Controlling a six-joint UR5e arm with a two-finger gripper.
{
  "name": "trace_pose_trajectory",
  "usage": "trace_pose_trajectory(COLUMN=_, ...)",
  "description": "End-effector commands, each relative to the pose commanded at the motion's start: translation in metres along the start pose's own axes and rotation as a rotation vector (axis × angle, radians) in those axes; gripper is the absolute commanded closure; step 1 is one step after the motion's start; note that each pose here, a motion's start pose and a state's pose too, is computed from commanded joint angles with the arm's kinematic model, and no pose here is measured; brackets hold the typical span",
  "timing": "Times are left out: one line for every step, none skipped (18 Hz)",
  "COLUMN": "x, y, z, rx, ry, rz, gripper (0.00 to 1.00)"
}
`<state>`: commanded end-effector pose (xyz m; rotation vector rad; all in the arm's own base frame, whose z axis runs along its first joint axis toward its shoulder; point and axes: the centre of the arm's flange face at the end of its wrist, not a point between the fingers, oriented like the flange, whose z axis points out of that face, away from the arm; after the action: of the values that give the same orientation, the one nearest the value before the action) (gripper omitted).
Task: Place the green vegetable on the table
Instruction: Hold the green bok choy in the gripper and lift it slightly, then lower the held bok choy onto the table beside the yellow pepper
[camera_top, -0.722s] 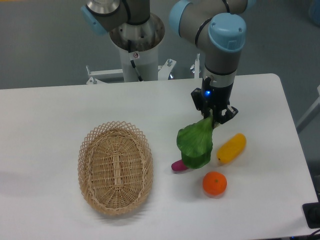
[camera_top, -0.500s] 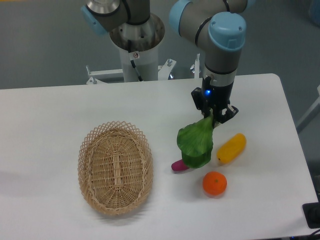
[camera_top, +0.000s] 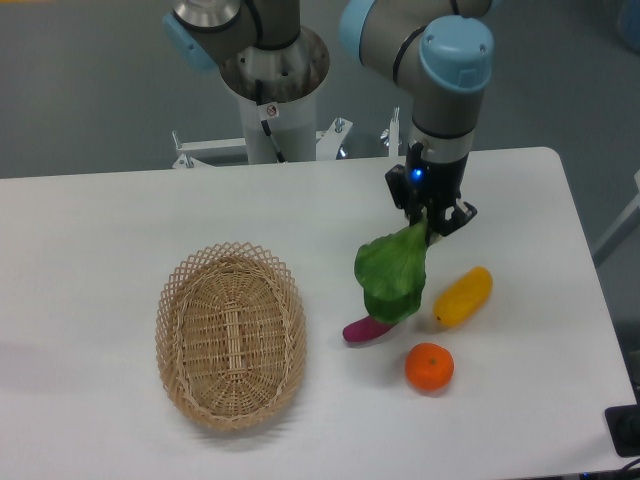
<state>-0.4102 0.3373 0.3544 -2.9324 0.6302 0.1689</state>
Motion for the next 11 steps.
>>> trace_pose_trajectory(x=0.003, y=0.004, z=0.003, rx=-0.002, ry=0.008, rz=0.014, gripper=0.67)
trace_pose_trajectory(x=0.006, y=0.007, z=0.006, rx=-0.006, ry=0.013, rz=0.029, gripper=0.67)
trace_pose_trajectory(x=0.010, y=0.010, z=0.011, rx=-0.007, ry=0.023, rz=0.044, gripper=0.67)
trace_pose_trajectory(x=0.015, y=0.012, z=0.017, rx=-0.007, ry=0.033, rz=0.056, gripper=0.67)
trace_pose_trajectory(x=0.017, y=0.015, z=0.022, rx=-0.007, ry=0.043, rz=0.070, gripper=0.67)
trace_pose_trajectory(x=0.020, y=0.018, z=0.027, rx=-0.006, ry=0.057, rz=0.090, gripper=0.67)
trace_pose_trajectory(x=0.021, y=0.027, z=0.031, rx=-0.005, ry=0.066, rz=0.108, gripper=0.67)
trace_pose_trajectory(x=0.023, y=0.035, z=0.035, rx=-0.003, ry=0.075, rz=0.130, gripper=0.67)
trace_pose_trajectory(x=0.025, y=0.038, z=0.039, rx=0.000, ry=0.083, rz=0.150, gripper=0.67)
trace_pose_trajectory(x=0.024, y=0.041, z=0.043, rx=0.002, ry=0.090, rz=0.169, gripper=0.67)
trace_pose_trajectory(x=0.023, y=0.047, z=0.046, rx=0.002, ry=0.095, rz=0.181, gripper=0.67)
